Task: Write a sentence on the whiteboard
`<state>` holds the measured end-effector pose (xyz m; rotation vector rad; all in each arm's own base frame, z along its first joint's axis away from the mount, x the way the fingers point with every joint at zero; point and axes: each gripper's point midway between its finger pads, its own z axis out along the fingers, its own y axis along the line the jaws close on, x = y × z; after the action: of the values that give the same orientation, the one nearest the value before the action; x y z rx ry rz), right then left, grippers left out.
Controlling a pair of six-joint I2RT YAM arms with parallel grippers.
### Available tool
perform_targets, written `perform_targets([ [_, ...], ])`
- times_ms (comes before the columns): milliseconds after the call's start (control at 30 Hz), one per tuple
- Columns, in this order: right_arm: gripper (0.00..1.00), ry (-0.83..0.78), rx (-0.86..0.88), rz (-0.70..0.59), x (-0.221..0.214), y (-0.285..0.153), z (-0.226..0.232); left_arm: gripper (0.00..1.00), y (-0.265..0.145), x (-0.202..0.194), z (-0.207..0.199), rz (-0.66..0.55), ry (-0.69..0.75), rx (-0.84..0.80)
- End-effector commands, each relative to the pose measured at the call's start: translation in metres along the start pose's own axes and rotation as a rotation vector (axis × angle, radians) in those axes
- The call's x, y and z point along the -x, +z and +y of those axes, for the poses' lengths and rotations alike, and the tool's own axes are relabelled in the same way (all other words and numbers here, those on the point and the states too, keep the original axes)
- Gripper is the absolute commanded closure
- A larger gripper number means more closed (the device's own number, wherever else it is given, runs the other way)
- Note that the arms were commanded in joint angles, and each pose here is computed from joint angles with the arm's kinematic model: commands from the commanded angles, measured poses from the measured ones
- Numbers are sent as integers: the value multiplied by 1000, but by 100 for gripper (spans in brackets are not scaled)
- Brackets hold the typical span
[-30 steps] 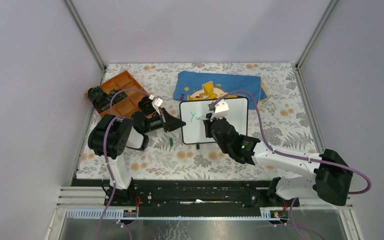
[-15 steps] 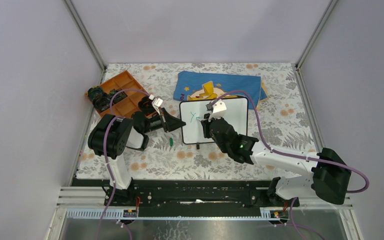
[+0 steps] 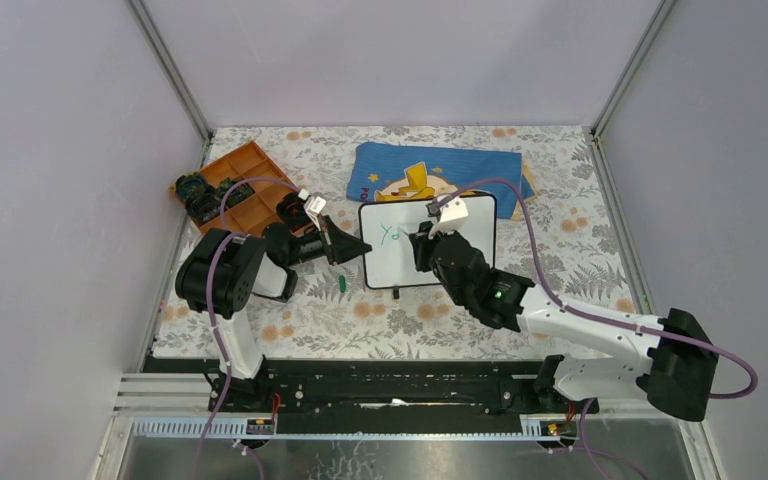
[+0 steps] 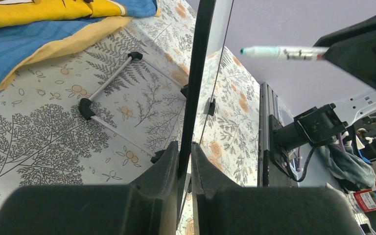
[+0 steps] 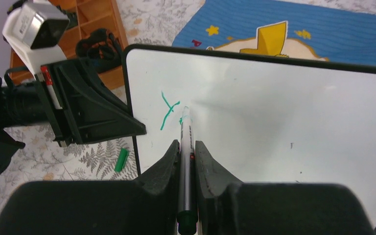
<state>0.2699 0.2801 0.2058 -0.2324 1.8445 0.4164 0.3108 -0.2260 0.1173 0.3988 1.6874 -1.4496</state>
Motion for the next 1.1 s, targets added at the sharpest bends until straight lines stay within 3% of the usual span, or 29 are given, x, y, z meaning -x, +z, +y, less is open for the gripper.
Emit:
perform_targets([
  [0,100,9,-55,-69,26,-6,-14,100,0,-7,-3,24,0,-2],
  [1067,100,0,-77,-2,-3,11,-19,100,0,-9,-3,28,0,0],
])
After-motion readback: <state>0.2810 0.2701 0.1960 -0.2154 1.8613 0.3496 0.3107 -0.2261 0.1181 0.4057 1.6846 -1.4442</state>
